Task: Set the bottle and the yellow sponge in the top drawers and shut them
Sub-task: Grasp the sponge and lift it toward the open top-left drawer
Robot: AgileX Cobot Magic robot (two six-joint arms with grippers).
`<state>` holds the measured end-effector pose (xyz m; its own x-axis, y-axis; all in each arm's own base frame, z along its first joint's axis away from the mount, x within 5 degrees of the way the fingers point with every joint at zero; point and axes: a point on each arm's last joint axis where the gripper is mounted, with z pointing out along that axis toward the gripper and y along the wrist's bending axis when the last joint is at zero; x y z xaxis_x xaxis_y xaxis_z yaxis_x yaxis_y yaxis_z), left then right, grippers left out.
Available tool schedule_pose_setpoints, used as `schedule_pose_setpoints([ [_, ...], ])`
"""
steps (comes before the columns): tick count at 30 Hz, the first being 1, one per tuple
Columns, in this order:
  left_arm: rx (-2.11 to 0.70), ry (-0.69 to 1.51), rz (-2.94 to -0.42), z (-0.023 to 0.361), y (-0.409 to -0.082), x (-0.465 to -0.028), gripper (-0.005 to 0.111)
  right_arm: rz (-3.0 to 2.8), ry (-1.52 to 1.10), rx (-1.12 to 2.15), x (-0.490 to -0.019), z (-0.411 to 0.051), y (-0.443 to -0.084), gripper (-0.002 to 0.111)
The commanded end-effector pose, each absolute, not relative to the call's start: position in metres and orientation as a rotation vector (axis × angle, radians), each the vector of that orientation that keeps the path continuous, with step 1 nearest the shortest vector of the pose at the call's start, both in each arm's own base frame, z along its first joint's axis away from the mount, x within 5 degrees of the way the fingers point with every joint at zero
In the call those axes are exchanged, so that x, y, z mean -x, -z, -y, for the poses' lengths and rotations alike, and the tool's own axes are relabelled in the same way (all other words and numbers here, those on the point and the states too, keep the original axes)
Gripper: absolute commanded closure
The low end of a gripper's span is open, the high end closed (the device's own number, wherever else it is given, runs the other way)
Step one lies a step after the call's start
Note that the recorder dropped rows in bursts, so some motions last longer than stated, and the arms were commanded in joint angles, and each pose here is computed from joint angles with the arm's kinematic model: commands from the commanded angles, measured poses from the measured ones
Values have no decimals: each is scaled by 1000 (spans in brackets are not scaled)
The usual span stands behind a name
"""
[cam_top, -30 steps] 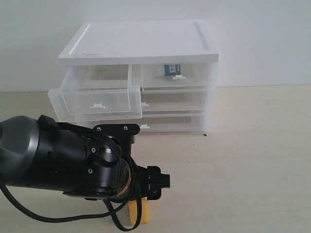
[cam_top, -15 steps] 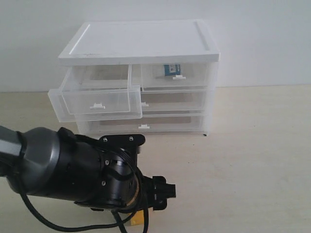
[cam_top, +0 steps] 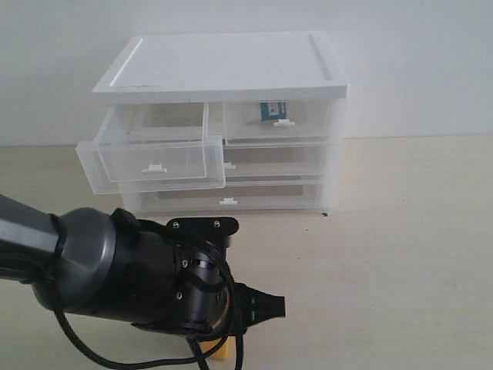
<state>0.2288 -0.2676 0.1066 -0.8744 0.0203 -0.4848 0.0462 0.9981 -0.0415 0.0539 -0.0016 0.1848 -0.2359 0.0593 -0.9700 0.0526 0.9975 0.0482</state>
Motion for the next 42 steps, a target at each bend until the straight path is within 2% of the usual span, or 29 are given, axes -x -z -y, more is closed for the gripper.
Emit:
schedule_pose_setpoints([
  [1, -176, 73, -2582, 275, -117, -224, 102, -1804, 0, -80, -54, 2, -184, 108],
  [7, -287, 109, -2515, 275, -145, -223, 102, -1804, 0, -80, -54, 2, -184, 108],
  [12, -588, 112, -2458, 274, -172, -216, 102, -1804, 0, -80, -54, 2, -184, 108],
  [19, -945, 282, -2297, 277, -214, -201, 102, -1804, 0, -80, -54, 2, -184, 108],
  [29, -1385, 230, -2203, 276, -266, -203, 102, -1804, 0, -80, -54, 2, -184, 108],
  [42, -1560, 371, -2073, 243, -324, -230, 102, -1804, 0, -80, -54, 2, -184, 108],
])
